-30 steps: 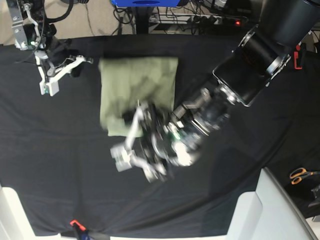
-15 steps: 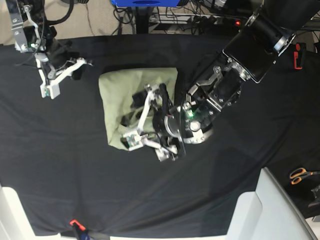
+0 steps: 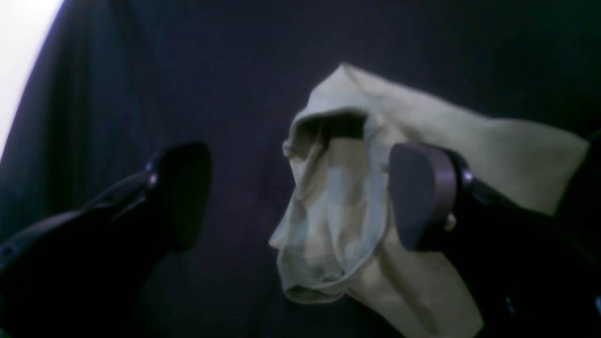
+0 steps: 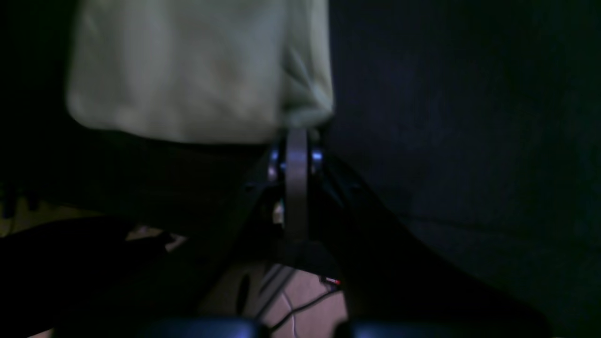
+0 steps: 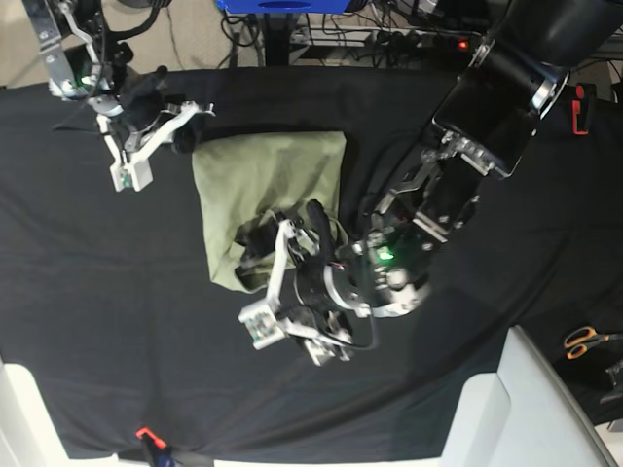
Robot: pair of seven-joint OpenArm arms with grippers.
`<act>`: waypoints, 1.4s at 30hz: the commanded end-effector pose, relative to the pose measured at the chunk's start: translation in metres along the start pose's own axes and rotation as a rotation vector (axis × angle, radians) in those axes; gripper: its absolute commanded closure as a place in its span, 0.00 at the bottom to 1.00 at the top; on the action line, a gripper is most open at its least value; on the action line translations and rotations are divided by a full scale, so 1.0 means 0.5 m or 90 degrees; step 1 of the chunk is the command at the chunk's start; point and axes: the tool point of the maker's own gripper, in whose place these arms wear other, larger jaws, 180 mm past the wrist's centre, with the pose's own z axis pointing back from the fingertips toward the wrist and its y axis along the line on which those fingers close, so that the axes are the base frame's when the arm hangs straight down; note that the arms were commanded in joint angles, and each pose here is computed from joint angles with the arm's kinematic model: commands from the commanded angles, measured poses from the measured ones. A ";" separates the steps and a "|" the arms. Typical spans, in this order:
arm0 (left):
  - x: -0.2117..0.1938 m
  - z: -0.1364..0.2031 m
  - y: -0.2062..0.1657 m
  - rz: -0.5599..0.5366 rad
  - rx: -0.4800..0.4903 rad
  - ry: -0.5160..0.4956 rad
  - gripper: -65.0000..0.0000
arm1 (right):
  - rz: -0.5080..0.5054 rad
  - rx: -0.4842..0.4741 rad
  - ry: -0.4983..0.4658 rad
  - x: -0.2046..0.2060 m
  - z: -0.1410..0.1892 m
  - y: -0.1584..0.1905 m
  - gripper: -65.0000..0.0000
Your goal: Fold the T-shirt properly
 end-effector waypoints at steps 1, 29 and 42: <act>0.031 0.022 0.022 0.004 0.023 -0.028 0.23 | 0.015 0.006 -0.036 0.037 0.018 0.001 1.00; -0.278 0.075 -0.283 0.309 0.049 -0.038 1.00 | 0.262 0.176 0.013 0.129 -0.109 0.184 1.00; -0.238 -0.035 -0.226 0.305 0.109 -0.030 1.00 | 0.280 0.121 0.022 0.201 -0.191 0.076 1.00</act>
